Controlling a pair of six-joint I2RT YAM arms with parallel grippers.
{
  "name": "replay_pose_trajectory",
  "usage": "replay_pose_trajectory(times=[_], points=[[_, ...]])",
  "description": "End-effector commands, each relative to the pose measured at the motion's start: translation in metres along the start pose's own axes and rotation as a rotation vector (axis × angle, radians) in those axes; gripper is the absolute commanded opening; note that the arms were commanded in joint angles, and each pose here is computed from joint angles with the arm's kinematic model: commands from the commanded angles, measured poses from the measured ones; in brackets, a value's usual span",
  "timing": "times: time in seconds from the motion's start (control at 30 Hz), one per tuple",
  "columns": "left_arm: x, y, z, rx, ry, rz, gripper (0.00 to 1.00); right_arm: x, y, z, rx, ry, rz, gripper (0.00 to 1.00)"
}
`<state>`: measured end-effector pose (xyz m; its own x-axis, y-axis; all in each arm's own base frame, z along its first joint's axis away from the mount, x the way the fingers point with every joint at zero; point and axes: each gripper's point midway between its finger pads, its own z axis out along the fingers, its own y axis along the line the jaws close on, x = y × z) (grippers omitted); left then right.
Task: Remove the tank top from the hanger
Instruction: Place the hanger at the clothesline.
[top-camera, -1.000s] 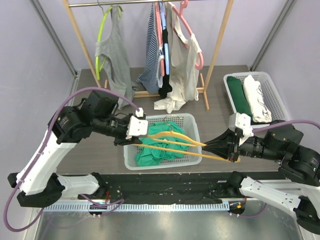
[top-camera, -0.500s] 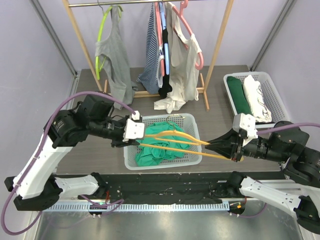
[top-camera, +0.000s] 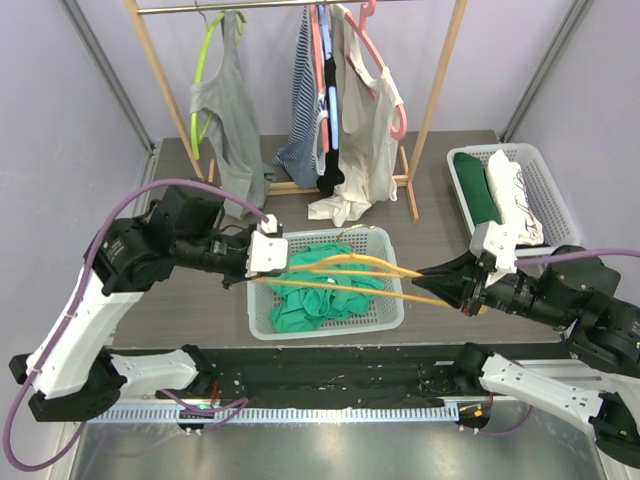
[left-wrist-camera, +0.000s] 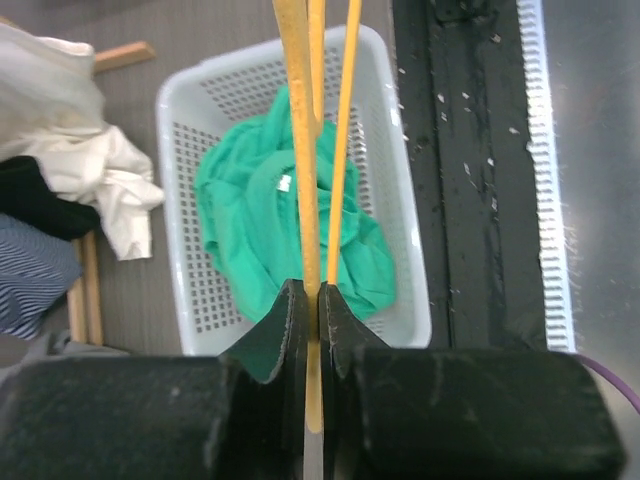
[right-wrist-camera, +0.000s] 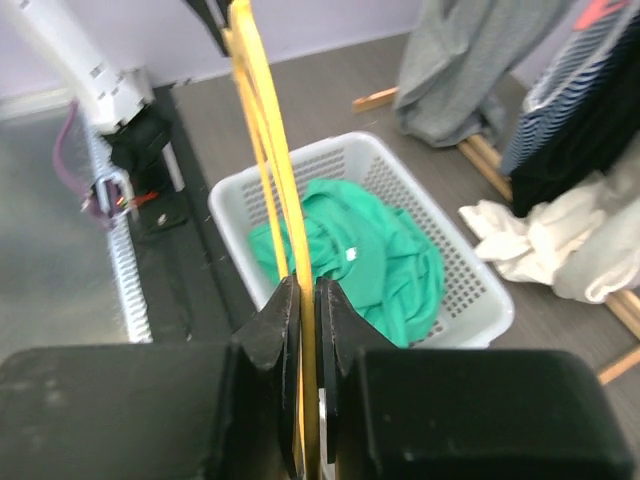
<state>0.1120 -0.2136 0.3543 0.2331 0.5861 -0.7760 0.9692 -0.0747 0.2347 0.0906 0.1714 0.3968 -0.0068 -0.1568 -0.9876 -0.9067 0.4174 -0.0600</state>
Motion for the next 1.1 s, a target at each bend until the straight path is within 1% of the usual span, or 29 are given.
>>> replay_pose_trajectory(times=[0.0, 0.03, 0.07, 0.13, 0.17, 0.2, 0.23, 0.33, 0.37, 0.4, 0.5, 0.6, 0.77, 0.8, 1.0, 1.07], points=[[0.017, -0.031, -0.036, 0.029, 0.098, -0.119, 0.0, -0.048, -0.07, -0.012, 0.406, -0.236, 0.057, 0.19], [0.008, -0.016, -0.043, -0.064, 0.076, -0.167, 0.0, -0.052, -0.077, -0.014, 0.449, -0.257, 0.064, 0.24], [-0.004, -0.005, -0.049, -0.123, 0.026, -0.146, 0.0, -0.052, -0.08, -0.013, 0.463, -0.26, 0.068, 0.32], [-0.018, 0.011, -0.063, -0.235, -0.037, -0.179, 0.0, -0.053, -0.085, -0.011, 0.487, -0.265, 0.076, 0.39], [-0.029, 0.022, -0.073, -0.302, -0.081, -0.163, 0.0, -0.054, -0.091, -0.014, 0.525, -0.27, 0.082, 0.43], [-0.033, 0.025, -0.078, -0.327, -0.098, -0.157, 0.0, -0.056, -0.094, -0.016, 0.546, -0.276, 0.089, 0.45], [-0.038, 0.029, -0.083, -0.354, -0.116, -0.165, 0.0, -0.059, -0.096, -0.018, 0.558, -0.28, 0.086, 0.52], [-0.047, 0.038, -0.106, -0.458, -0.154, -0.165, 0.0, -0.065, -0.101, -0.026, 0.593, -0.302, 0.084, 0.56], [-0.05, 0.04, -0.115, -0.495, -0.17, -0.168, 0.0, -0.066, -0.104, -0.03, 0.621, -0.307, 0.087, 0.61], [-0.051, 0.041, -0.12, -0.516, -0.179, -0.172, 0.0, -0.067, -0.106, -0.033, 0.633, -0.314, 0.089, 0.62], [-0.047, 0.041, -0.134, -0.583, -0.184, -0.19, 0.0, -0.068, -0.111, -0.04, 0.671, -0.326, 0.085, 0.63], [-0.044, 0.047, -0.16, -0.725, -0.204, -0.221, 0.0, -0.068, -0.116, -0.044, 0.709, -0.333, 0.091, 0.65], [-0.058, 0.046, -0.206, -0.92, -0.305, -0.238, 0.0, -0.068, -0.116, -0.04, 0.701, -0.324, 0.082, 0.65], [-0.06, 0.047, -0.22, -0.987, -0.32, -0.245, 0.0, -0.067, -0.115, -0.038, 0.692, -0.322, 0.08, 0.65], [-0.054, 0.049, -0.272, -1.252, -0.319, -0.249, 0.0, -0.065, -0.113, -0.036, 0.68, -0.316, 0.077, 0.64], [-0.057, 0.046, -0.282, -1.294, -0.338, -0.243, 0.0, -0.063, -0.112, -0.035, 0.673, -0.311, 0.075, 0.64]])
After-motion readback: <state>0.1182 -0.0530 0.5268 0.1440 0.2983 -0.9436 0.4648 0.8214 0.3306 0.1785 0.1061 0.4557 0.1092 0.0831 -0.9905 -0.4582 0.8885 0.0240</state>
